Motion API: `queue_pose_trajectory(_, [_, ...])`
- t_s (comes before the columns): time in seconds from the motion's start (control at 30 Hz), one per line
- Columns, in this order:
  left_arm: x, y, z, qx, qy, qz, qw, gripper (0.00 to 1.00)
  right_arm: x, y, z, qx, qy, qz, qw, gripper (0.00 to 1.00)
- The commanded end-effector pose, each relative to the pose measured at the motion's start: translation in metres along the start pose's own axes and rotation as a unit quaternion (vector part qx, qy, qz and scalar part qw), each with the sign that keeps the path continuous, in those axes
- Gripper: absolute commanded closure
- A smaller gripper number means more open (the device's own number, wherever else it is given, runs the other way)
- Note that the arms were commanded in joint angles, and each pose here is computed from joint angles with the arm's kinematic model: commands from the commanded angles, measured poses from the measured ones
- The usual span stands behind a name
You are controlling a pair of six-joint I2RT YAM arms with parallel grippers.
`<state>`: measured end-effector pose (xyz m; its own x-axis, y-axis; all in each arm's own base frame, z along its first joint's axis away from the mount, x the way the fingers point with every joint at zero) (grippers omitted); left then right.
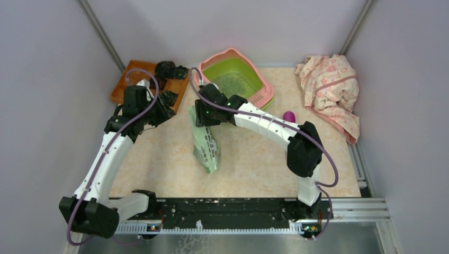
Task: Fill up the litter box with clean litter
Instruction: Adjust the cat litter bag at the center of the board.
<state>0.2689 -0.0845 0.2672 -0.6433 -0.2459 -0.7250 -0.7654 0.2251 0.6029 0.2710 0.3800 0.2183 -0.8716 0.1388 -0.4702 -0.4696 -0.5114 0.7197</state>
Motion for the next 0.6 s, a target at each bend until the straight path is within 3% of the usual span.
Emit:
queue_pose_trajectory(0.0, [0.001,0.001,0.004,-0.007,-0.004,0.001,1.000,0.57,-0.044,0.069,0.021,-0.070,0.033,-0.062,0.995,0.55])
queue_pose_trajectory(0.1, [0.000,-0.002,0.002,-0.003,-0.001,0.002,1.000,0.57,-0.077,0.101,-0.006,-0.041,0.042,-0.125,0.990,0.54])
queue_pose_trajectory(0.2, [-0.002,-0.007,0.002,-0.002,0.001,0.002,1.000,0.57,-0.111,0.104,-0.046,-0.030,0.030,-0.158,0.987,0.58])
queue_pose_trajectory(0.37, [-0.004,-0.011,0.003,-0.012,-0.001,0.007,1.000,0.58,-0.153,0.061,-0.108,0.051,0.067,-0.171,0.982,0.59])
queue_pose_trajectory(0.57, [-0.007,-0.010,0.004,-0.020,-0.003,0.005,1.000,0.58,-0.175,-0.003,-0.135,0.084,0.115,-0.152,0.978,0.59])
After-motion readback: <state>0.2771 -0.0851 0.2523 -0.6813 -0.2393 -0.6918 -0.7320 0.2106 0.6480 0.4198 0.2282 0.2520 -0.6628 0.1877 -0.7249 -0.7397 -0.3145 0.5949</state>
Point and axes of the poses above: each gripper's point midway between its finger pads, its own y axis back along the fingers, its own z axis along the line the jaws close on, x = y × z, the point moved 6 cm from there along y, back along the fingers, and after that the axes turned 14 degrees about -y, right-handed, at the moved point
